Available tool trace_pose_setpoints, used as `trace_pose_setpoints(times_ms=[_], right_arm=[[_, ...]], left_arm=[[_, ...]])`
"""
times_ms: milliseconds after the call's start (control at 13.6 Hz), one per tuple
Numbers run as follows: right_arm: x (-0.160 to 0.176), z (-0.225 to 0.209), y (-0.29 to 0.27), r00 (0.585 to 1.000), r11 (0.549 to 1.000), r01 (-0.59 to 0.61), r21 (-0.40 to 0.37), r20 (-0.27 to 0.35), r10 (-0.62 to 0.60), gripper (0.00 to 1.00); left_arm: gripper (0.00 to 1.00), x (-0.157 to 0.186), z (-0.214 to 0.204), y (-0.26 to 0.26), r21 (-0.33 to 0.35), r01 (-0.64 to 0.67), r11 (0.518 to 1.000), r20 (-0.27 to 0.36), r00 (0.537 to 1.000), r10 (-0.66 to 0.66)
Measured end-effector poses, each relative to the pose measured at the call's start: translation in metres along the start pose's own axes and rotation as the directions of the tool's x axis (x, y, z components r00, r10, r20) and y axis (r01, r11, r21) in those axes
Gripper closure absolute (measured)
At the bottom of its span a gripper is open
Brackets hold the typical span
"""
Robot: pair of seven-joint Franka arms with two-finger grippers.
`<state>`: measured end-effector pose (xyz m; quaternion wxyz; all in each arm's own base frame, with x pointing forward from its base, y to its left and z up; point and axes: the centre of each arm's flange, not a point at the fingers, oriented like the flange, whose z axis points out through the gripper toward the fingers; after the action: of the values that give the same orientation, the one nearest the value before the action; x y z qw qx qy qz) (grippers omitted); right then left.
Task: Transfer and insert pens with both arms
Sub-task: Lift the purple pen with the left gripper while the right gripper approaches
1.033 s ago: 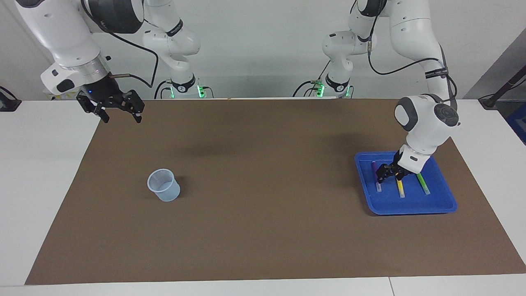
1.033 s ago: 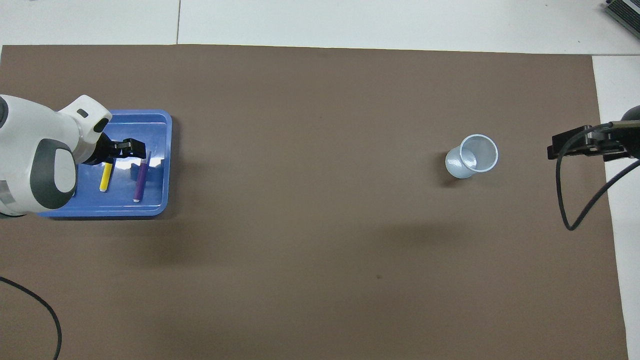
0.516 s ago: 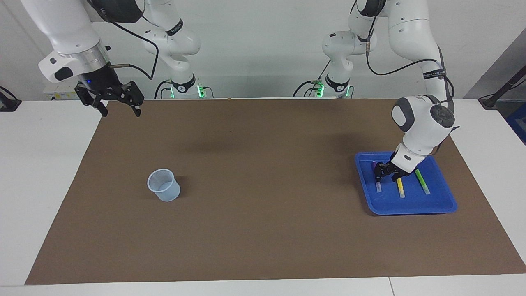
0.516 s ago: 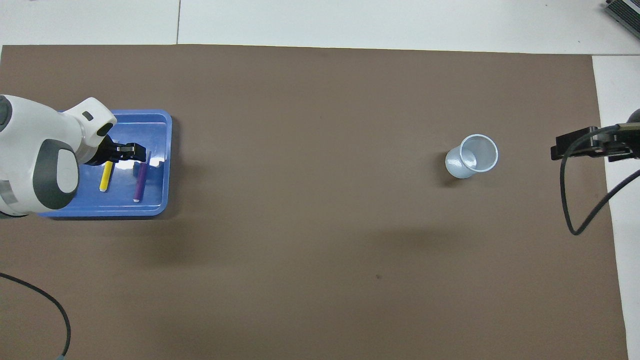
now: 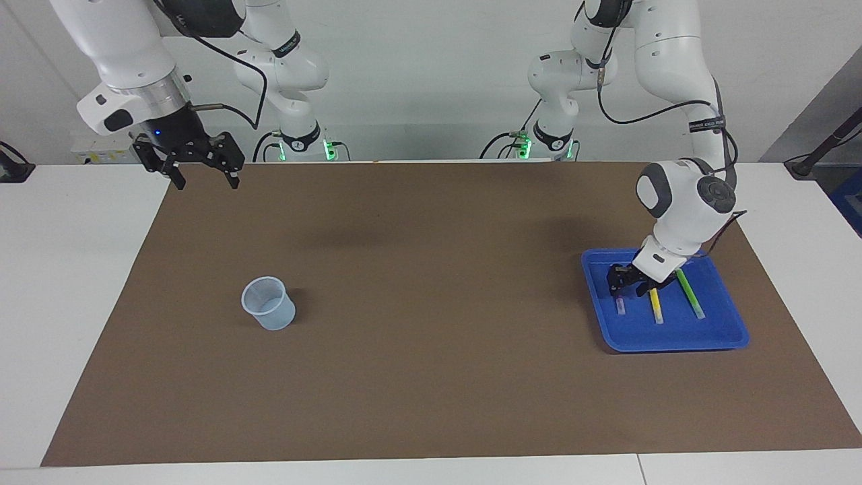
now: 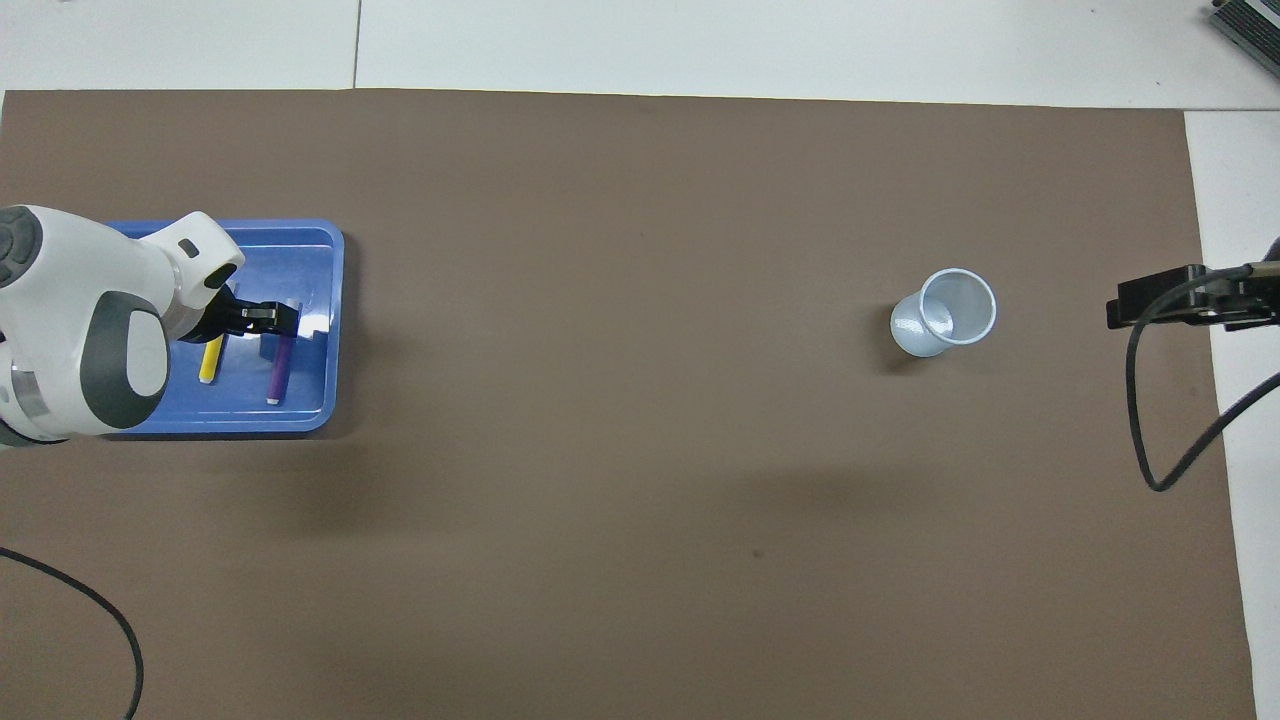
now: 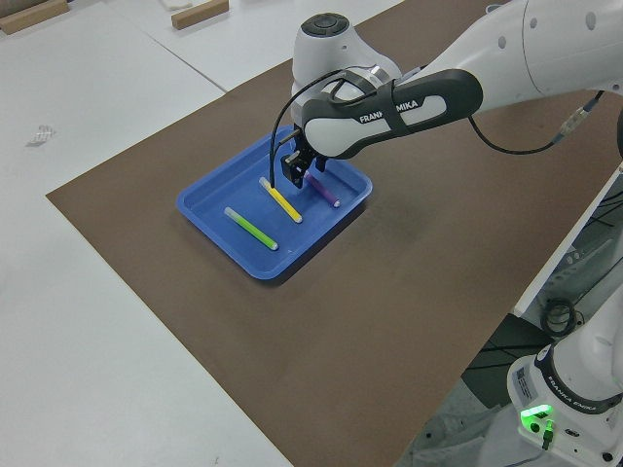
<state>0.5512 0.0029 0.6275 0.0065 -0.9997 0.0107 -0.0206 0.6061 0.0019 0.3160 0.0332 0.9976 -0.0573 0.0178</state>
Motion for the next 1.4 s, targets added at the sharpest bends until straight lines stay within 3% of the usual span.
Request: trace_pose_setpoints(times_ms=[443,590,811,959,1106,1401], right_arm=[[-0.002,0.016,-0.018,0.998,0.999,0.033,0.001,-0.055,-0.033,0.00],[-0.006,0.024,-0.037,0.995,0.998,0.066,0.002,-0.081,-0.066,0.00],[-0.007,0.034,-0.061,0.990,0.995,0.095,0.010,-0.110,-0.093,0.00],[-0.006,0.041,-0.069,0.989,0.994,0.093,0.059,-0.118,-0.085,0.00],[-0.002,0.048,-0.073,0.989,0.991,0.085,0.099,-0.129,-0.072,0.00],[0.008,0.063,-0.082,0.988,0.989,0.080,0.124,-0.141,-0.062,0.00]], left_arm=[[0.47,-0.003,0.007,0.005,0.002,-0.013,1.000,-0.013,1.000,0.013],[0.66,-0.002,0.007,0.005,0.003,-0.015,1.000,-0.015,1.000,0.015],[0.69,-0.002,0.006,0.005,0.004,-0.015,1.000,-0.020,1.000,0.015],[0.71,-0.002,0.007,0.005,0.004,-0.015,1.000,-0.020,1.000,0.015],[0.84,-0.003,0.006,0.005,0.004,-0.017,1.000,-0.020,1.000,0.017],[0.85,-0.003,0.006,0.005,0.004,-0.016,1.000,-0.019,1.000,0.016]])
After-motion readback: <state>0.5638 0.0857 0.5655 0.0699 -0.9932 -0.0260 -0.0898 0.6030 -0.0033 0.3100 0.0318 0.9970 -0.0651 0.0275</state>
